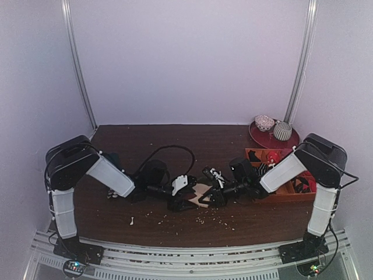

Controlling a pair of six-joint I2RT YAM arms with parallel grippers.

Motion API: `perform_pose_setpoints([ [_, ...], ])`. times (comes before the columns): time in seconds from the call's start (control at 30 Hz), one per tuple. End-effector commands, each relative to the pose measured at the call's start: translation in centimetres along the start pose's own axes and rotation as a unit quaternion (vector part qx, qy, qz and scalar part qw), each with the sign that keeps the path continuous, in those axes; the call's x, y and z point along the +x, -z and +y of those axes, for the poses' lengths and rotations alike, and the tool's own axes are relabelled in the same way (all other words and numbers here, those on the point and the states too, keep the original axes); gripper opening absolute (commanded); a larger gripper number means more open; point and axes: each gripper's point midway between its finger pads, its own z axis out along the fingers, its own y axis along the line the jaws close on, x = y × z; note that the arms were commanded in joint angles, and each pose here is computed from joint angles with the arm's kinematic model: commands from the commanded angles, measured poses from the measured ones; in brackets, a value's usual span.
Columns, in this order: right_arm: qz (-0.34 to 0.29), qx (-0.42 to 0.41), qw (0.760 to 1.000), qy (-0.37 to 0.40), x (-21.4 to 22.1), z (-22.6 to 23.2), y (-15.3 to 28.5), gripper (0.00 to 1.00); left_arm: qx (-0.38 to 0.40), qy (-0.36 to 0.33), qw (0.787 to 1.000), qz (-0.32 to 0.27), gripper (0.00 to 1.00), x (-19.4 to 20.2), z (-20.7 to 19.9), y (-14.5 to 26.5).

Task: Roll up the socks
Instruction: Roll a pair of socks at the center of the board.

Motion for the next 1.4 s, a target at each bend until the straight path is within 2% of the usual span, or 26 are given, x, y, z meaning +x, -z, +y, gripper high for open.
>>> perform_pose_setpoints([
  [0.0, 0.19, 0.022, 0.97, -0.149, 12.7, -1.2, 0.8, 0.21, 0.005, 0.066, 0.989, 0.129, 0.51, 7.6, -2.0, 0.4],
  [0.1, 0.196, 0.013, 0.969, -0.149, 12.7, -1.0, 0.9, 0.21, 0.012, 0.074, 0.987, 0.142, 0.2, 8.7, -2.7, 0.6],
  [0.2, 0.203, 0.0, 0.968, -0.146, 12.4, -0.6, 0.9, 0.21, 0.014, 0.076, 0.987, 0.144, 0.0, 8.8, -3.0, 0.5],
  [0.27, 0.2, -0.007, 0.97, -0.137, 11.6, -0.2, 0.9, 0.21, 0.007, 0.083, 0.985, 0.149, 0.0, 8.8, -2.6, 0.3],
  [0.4, 0.157, 0.016, 0.983, -0.089, 7.5, 0.1, 2.0, 0.37, 0.023, 0.138, 0.967, 0.211, 0.0, 9.9, -2.7, -0.2],
  [0.53, 0.056, 0.066, 0.996, 0.013, 0.9, 1.0, 4.7, 0.46, 0.04, 0.215, 0.938, 0.27, 0.0, 10.9, -3.6, 0.5],
  [0.63, -0.019, 0.131, 0.985, 0.109, -1.9, 1.3, 7.3, 0.56, 0.089, 0.274, 0.916, 0.281, 0.0, 10.6, -5.2, 0.7],
  [0.7, -0.035, 0.173, 0.971, 0.164, -2.4, 1.3, 8.3, 0.61, 0.114, 0.297, 0.905, 0.281, 0.0, 10.1, -6.1, 0.8],
  [0.87, -0.02, 0.219, 0.94, 0.259, -1.8, 2.7, 8.0, 0.69, 0.124, 0.309, 0.895, 0.297, 0.0, 9.6, -6.3, 1.2],
  [1.0, 0.002, 0.238, 0.919, 0.314, -1.2, 3.1, 6.7, 0.72, 0.13, 0.304, 0.893, 0.305, 0.0, 9.5, -6.2, 1.1],
  [1.17, 0.03, 0.238, 0.907, 0.346, -1.1, 2.4, 5.3, 0.73, 0.134, 0.298, 0.893, 0.31, 0.0, 9.5, -6.0, 1.0],
  [1.37, 0.059, 0.221, 0.905, 0.358, -0.7, 2.0, 3.6, 0.73, 0.14, 0.3, 0.89, 0.312, 0.0, 9.8, -6.1, 0.7],
])
